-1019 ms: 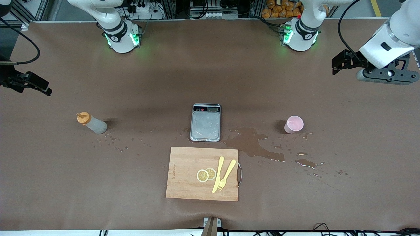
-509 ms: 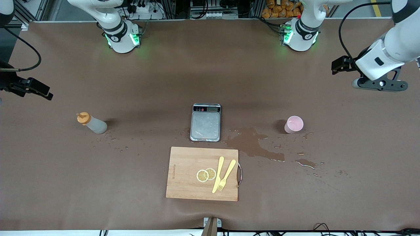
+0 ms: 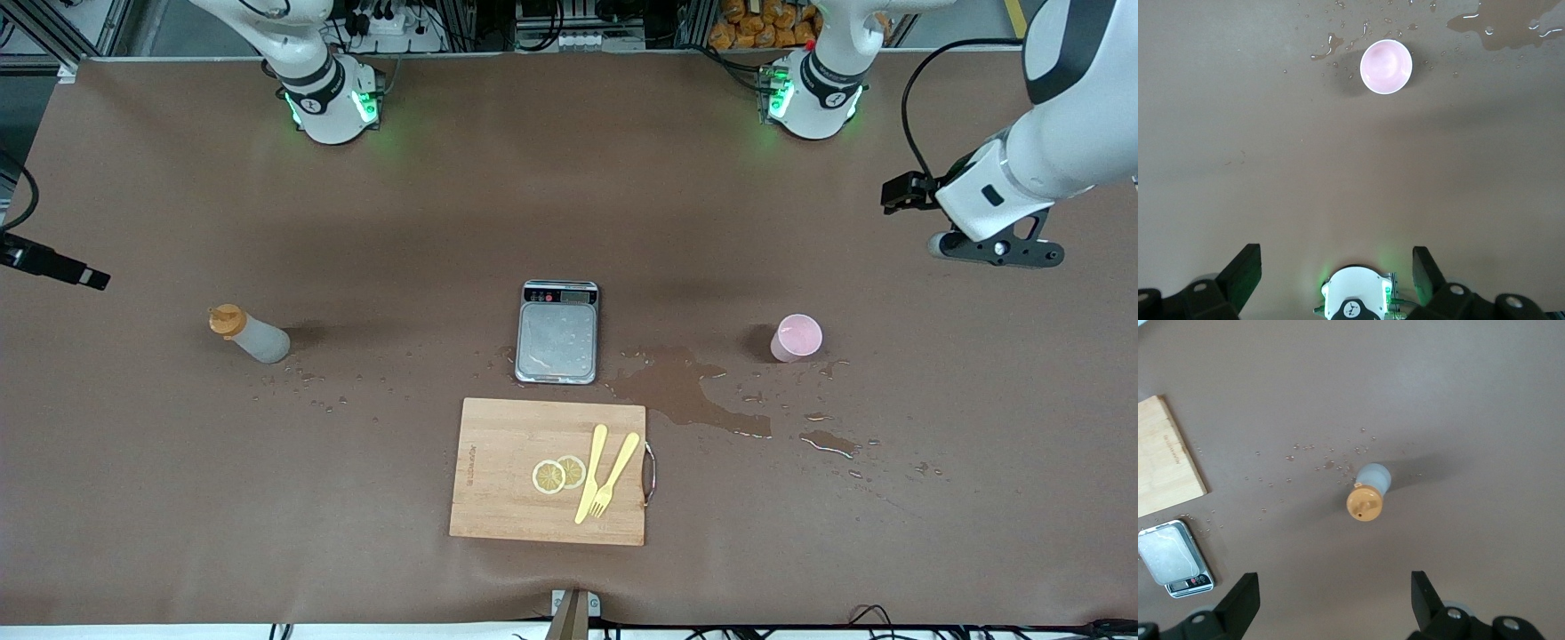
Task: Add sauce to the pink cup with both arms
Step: 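Reach the pink cup with the left gripper while the right gripper reaches the bottle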
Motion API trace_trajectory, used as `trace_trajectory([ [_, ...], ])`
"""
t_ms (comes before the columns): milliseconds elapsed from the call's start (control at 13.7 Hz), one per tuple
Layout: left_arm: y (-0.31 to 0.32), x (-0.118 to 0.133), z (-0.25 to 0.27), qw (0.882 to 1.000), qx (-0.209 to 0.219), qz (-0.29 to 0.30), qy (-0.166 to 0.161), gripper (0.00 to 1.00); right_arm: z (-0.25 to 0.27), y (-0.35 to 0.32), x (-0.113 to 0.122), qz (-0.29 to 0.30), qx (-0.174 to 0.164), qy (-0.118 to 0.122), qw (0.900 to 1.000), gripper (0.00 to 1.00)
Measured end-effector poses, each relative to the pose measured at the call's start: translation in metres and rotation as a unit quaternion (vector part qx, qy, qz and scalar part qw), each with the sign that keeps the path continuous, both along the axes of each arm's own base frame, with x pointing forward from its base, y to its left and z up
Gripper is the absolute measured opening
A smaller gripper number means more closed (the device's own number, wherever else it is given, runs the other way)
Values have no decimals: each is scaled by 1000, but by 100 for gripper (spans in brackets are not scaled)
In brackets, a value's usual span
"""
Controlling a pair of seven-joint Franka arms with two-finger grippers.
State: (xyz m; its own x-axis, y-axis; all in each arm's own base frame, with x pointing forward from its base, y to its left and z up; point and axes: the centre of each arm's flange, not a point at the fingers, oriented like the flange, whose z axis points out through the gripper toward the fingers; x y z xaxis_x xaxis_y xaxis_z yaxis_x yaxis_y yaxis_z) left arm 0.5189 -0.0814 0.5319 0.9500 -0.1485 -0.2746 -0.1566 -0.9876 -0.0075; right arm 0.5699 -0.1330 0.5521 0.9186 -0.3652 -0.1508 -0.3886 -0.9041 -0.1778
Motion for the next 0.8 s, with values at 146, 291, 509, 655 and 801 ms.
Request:
trace_trajectory([
  [146,-1,1,-19,1000,-1,-1,-3,100,-20,-20,-1,-37,28,23,999,100],
  [291,-3,4,-36,1000,-3,-3,-17,100,-39,-45,-5,-85,55,50,994,100],
  [509,-4,10,-62,999,-9,-3,-52,100,-69,-70,-4,-192,57,98,975,100],
  [655,-5,15,-75,998,-12,-4,-66,100,-89,-83,-3,-241,77,120,960,100],
  [801,-6,23,-90,997,-14,-4,-73,100,-110,-105,-7,-295,120,145,937,100],
])
